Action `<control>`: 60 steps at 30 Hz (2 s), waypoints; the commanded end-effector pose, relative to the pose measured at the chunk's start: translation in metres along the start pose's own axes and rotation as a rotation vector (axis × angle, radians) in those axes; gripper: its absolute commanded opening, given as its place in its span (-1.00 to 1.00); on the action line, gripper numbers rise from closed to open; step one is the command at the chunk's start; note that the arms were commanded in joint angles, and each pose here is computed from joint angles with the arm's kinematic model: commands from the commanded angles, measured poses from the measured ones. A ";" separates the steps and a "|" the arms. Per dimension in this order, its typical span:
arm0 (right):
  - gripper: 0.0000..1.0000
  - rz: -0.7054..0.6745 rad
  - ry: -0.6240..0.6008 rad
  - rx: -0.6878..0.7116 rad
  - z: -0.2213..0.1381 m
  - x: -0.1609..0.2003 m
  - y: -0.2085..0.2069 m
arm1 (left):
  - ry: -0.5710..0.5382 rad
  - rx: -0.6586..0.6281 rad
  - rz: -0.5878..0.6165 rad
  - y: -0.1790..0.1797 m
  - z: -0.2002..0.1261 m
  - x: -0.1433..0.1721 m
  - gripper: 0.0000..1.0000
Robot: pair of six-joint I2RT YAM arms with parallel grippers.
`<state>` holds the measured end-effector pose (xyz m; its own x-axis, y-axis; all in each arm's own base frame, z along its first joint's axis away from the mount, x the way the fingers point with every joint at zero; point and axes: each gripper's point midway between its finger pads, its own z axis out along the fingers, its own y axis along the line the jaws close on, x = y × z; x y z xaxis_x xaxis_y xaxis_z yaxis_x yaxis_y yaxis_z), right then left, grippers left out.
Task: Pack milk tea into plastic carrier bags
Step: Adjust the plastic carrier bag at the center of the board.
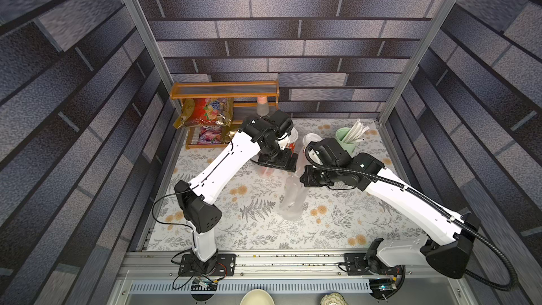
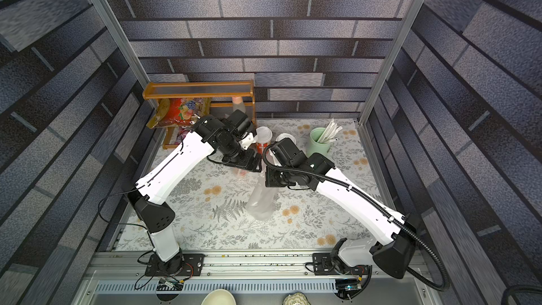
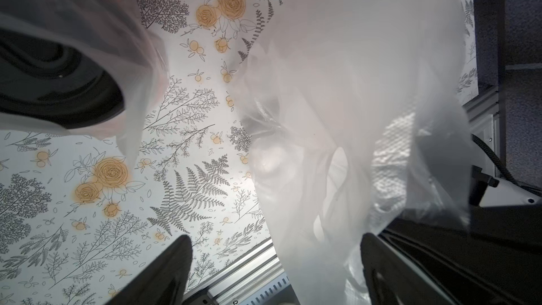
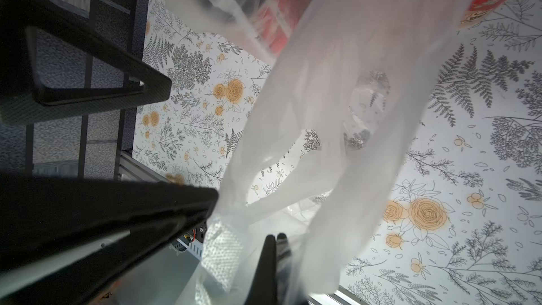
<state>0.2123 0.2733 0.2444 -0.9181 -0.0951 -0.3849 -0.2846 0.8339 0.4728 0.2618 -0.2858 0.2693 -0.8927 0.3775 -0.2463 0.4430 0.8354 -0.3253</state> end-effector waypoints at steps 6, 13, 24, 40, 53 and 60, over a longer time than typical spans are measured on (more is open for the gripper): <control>-1.00 0.020 -0.021 -0.004 -0.004 -0.001 -0.004 | -0.008 0.049 0.019 -0.016 -0.008 0.000 0.92; -1.00 0.033 -0.024 -0.011 -0.008 0.002 -0.007 | 0.085 -0.084 0.068 -0.007 0.026 0.009 0.90; -1.00 0.042 -0.030 0.011 -0.013 0.004 -0.016 | 0.072 -0.252 0.076 0.016 0.014 0.008 0.26; -1.00 0.049 -0.033 0.023 -0.016 0.001 -0.019 | 0.026 -0.084 0.000 0.016 0.000 0.014 -0.39; -1.00 0.054 -0.039 0.012 -0.017 -0.003 -0.015 | 0.026 -0.047 -0.024 0.005 0.014 0.014 -0.26; -1.00 0.055 -0.048 0.052 -0.021 -0.003 -0.022 | -0.011 -0.035 -0.051 0.010 0.005 0.018 -0.83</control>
<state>0.2150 0.2545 0.2479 -0.9178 -0.0409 -0.3950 -0.2438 0.8432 0.4791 0.2568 -0.2813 0.2408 -0.9101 0.3618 -0.2022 0.4075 0.8698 -0.2782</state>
